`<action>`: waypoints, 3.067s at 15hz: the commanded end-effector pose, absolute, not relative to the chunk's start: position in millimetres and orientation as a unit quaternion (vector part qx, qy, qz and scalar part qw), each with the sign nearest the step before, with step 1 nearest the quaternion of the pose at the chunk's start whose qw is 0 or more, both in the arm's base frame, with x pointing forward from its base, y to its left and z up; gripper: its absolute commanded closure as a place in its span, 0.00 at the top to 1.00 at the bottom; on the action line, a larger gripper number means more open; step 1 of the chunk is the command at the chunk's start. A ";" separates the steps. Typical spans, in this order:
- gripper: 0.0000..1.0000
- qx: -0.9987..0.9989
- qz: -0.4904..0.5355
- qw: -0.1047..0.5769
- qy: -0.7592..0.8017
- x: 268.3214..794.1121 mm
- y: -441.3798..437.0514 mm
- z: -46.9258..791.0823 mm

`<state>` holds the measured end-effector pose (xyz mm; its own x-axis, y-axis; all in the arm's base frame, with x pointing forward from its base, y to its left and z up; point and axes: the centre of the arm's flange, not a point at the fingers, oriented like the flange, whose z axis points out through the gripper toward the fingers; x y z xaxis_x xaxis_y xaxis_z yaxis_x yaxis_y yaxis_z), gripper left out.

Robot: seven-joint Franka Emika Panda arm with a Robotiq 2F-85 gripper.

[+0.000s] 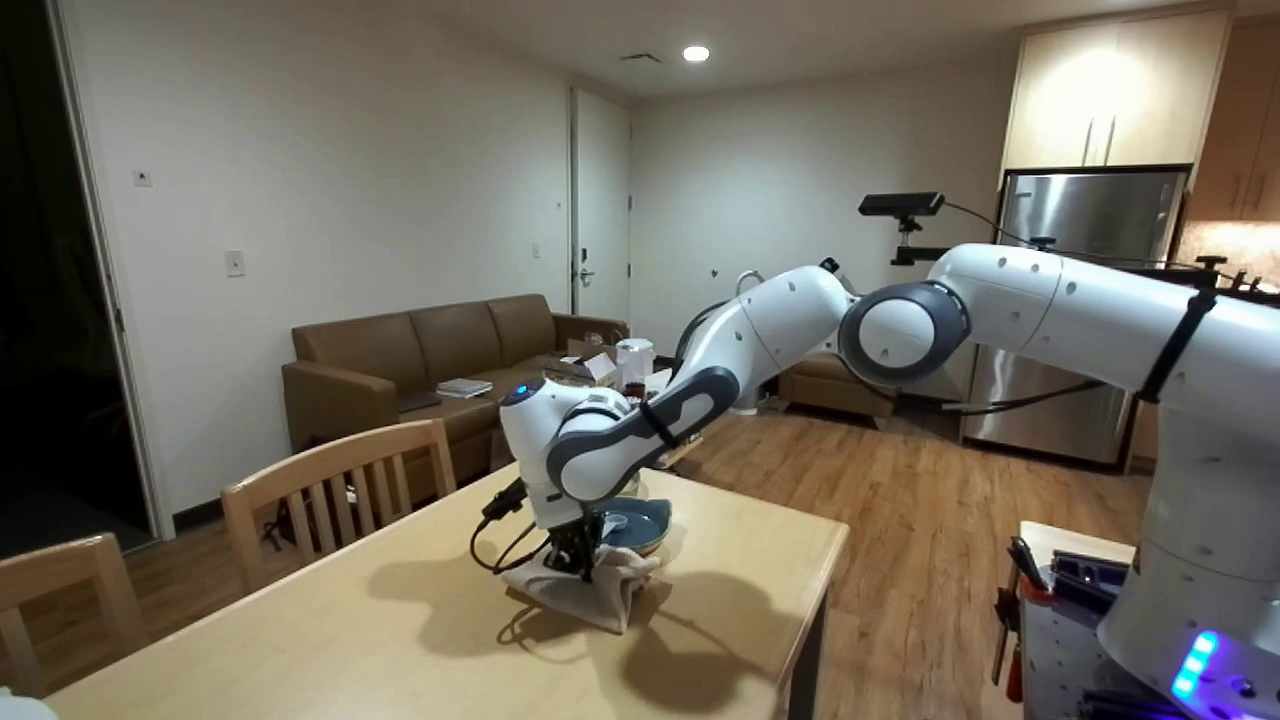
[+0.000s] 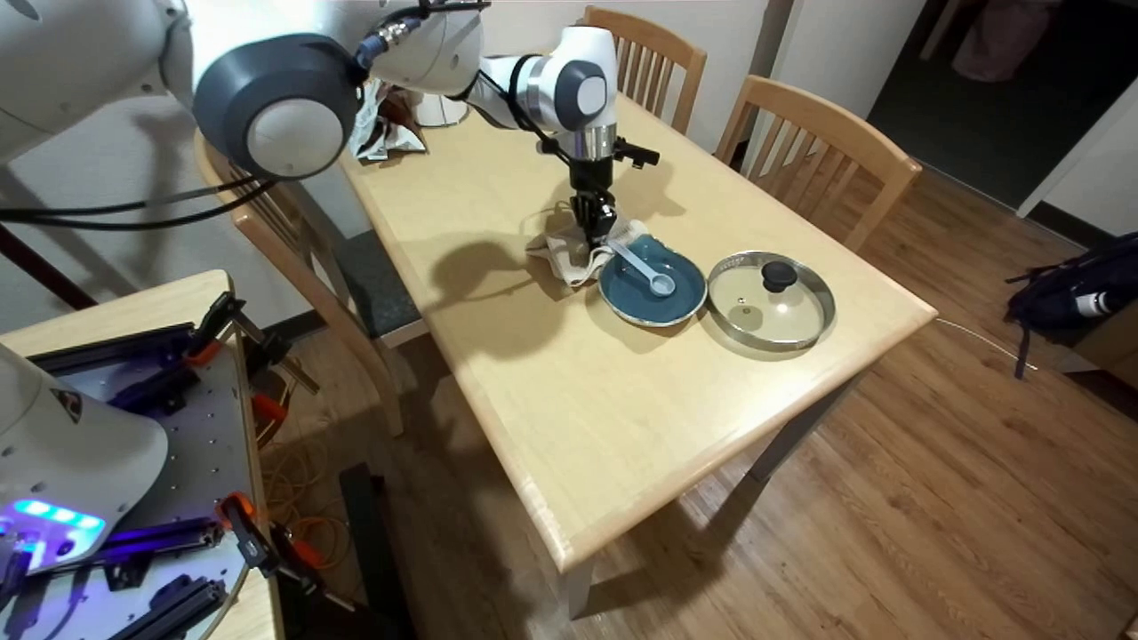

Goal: Use the towel to wipe the table

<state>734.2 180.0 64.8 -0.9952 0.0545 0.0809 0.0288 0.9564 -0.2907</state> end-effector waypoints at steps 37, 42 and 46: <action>0.02 -0.021 0.186 0.224 -0.956 628.2 240.2 51.8; 0.07 -0.025 0.187 0.217 -0.958 636.1 238.5 52.9; 0.07 -0.032 0.181 0.215 -0.959 639.6 235.8 58.1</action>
